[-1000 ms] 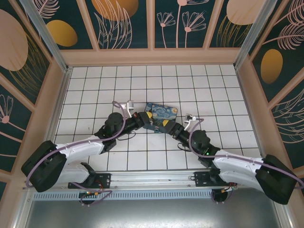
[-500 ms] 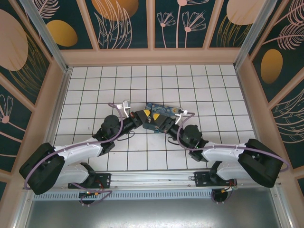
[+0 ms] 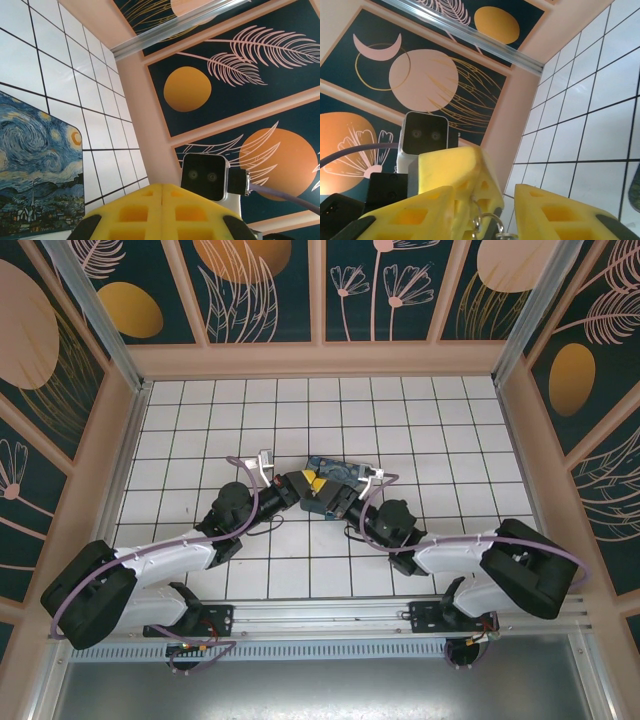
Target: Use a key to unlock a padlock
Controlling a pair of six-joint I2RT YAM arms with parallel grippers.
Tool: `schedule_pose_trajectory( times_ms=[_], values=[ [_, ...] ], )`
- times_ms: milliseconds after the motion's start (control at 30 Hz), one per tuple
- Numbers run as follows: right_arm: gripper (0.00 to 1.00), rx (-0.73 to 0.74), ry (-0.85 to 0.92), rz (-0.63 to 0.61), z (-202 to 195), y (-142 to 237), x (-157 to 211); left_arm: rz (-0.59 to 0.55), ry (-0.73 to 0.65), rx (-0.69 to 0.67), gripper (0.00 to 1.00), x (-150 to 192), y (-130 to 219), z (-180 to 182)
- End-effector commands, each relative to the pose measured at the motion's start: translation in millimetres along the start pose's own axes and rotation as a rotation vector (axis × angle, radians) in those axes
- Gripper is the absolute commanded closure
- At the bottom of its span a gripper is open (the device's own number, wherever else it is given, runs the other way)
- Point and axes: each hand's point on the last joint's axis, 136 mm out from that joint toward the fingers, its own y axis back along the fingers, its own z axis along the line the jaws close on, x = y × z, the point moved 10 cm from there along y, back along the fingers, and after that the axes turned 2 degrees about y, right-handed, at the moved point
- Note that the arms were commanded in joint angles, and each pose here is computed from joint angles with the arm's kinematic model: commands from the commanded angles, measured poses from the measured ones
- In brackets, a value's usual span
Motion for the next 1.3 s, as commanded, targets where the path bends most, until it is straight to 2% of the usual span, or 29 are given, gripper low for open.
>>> schedule_pose_trajectory(
  times_ms=[0, 300, 867, 967, 1033, 1267],
  values=[
    [0.64, -0.09, -0.008, -0.007, 16, -8, -2, -0.027, -0.001, 0.036, 1.0, -3, 2, -8],
    [0.75, -0.078, -0.019, 0.006, 10, -13, 3, -0.03, -0.008, 0.028, 1.0, -3, 2, -9],
    [0.81, -0.051, -0.024, 0.002, 4, -9, 4, -0.028, -0.009, 0.021, 1.0, -2, 3, -6],
    [0.8, -0.043, -0.027, -0.013, 3, -8, 1, -0.028, -0.006, 0.017, 1.0, -2, 4, -5],
    [0.74, -0.039, -0.027, -0.021, 3, -7, -1, -0.028, -0.007, 0.018, 1.0, -2, 4, -5],
    [0.74, -0.034, -0.023, -0.023, 4, -8, -6, -0.027, -0.008, 0.016, 1.0, -1, 5, -5]
  ],
)
